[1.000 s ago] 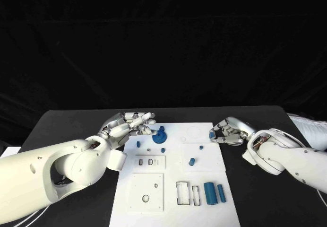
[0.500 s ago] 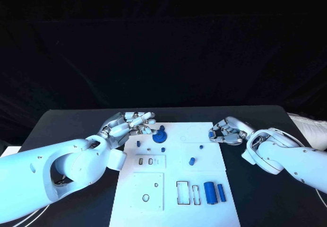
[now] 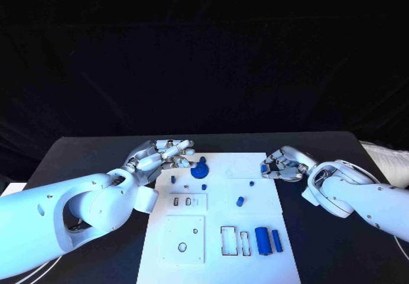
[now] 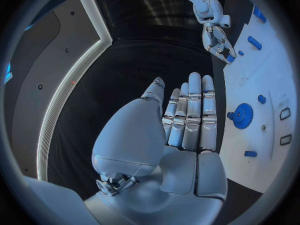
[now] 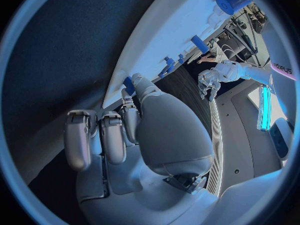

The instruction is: Assemble the parts on the task board

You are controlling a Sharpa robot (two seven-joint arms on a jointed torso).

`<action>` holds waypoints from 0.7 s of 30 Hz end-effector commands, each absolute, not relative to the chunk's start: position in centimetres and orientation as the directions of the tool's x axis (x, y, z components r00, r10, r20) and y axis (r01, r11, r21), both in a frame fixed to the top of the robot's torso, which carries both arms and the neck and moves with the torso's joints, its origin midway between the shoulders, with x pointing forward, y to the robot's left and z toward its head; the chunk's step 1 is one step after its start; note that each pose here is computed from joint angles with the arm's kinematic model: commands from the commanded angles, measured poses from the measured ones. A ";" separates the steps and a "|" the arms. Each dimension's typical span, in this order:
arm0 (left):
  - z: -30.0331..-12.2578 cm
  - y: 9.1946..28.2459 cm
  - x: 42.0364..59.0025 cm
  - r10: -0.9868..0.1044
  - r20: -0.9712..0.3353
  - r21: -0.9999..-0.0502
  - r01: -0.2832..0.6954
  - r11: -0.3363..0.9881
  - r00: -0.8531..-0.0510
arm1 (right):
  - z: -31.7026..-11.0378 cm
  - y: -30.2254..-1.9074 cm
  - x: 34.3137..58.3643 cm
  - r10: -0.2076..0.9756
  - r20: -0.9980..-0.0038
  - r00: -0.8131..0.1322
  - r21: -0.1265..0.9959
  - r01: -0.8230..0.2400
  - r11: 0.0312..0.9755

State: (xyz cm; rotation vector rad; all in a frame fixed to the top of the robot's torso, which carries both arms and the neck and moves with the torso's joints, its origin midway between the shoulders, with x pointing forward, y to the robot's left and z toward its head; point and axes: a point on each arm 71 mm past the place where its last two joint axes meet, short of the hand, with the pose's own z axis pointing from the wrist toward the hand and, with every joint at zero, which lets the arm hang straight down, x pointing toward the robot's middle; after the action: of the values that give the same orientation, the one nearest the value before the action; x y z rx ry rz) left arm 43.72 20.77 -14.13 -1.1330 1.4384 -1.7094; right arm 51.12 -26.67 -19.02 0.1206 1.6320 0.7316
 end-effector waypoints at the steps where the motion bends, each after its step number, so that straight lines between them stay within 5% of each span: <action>1: -14.0 20.6 43.7 -0.866 0.220 -0.974 -0.061 -0.216 -0.448 | -19.2 -26.5 51.1 0.453 -0.862 -0.227 0.506 -0.325 0.799; 21: -14.0 20.6 43.6 -0.865 0.221 -0.974 -0.063 -0.216 -0.450 | -19.1 -26.3 51.1 0.454 -0.863 -0.221 0.505 -0.330 0.798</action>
State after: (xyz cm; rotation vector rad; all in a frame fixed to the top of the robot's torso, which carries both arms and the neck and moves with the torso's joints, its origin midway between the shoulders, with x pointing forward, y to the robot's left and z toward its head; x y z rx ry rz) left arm 43.71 20.78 -14.13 -1.1339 1.4403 -1.7085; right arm 51.17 -26.43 -19.07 0.1150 1.6370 0.7242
